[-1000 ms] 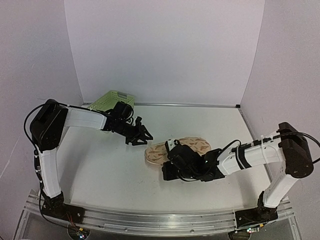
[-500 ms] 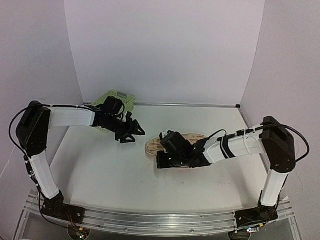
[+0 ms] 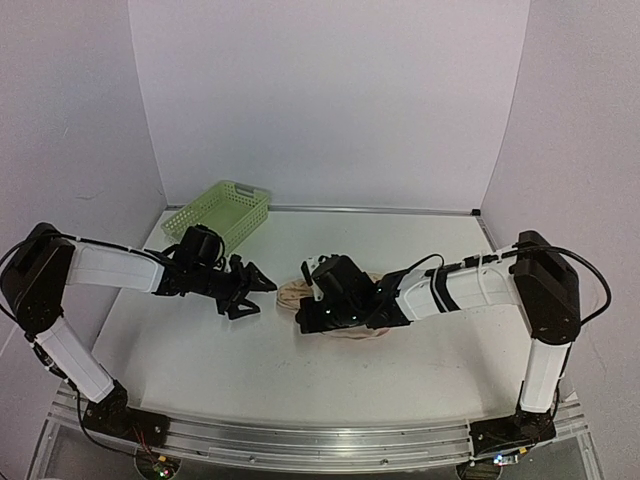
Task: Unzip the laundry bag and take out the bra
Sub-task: Adjust the laundry bag at the center of the board, then hold the laundry bag at the center of the board.
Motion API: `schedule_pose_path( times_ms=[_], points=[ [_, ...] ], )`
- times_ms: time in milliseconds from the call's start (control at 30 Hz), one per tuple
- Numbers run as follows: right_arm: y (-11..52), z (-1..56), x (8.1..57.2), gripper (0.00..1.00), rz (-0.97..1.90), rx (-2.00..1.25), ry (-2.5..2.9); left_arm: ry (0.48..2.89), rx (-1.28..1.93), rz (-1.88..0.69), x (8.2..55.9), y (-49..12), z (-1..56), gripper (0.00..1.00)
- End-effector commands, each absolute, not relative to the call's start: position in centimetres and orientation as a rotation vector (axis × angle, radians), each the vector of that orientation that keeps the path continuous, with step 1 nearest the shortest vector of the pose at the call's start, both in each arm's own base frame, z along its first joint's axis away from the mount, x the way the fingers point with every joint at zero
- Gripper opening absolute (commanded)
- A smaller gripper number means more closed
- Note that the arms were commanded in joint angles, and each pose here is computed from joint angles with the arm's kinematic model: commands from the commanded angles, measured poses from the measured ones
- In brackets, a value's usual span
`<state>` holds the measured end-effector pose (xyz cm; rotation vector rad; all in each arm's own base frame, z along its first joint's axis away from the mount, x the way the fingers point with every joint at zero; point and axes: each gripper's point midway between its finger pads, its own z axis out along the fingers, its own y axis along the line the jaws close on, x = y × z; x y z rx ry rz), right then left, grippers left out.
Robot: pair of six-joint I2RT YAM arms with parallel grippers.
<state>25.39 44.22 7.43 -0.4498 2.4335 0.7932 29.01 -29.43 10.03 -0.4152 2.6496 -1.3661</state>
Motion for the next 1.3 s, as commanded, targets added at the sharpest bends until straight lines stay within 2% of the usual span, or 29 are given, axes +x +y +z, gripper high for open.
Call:
schedule_pose_path(
  times_ms=[0, 633, 933, 1267],
  points=[
    [46.2, 10.5, 24.8, 0.0, 0.943, -0.489, 2.343, 2.508, -0.42, -1.533, 29.5, -31.1, 13.5, 0.72],
    [47.0, 11.0, 22.2, 0.0, 0.995, -0.538, 2.315, 2.568, -0.548, -1.619, 25.6, -33.1, 10.4, 0.72],
    [47.0, 10.3, 22.2, 0.0, 0.982, -0.536, 2.327, 2.548, -0.606, -1.641, 23.4, -31.6, 10.9, 0.73],
    [47.4, 11.1, 21.5, 0.0, 0.991, -0.56, 2.303, 2.555, -0.619, -1.657, 23.3, -32.0, 10.8, 0.74]
  ],
)
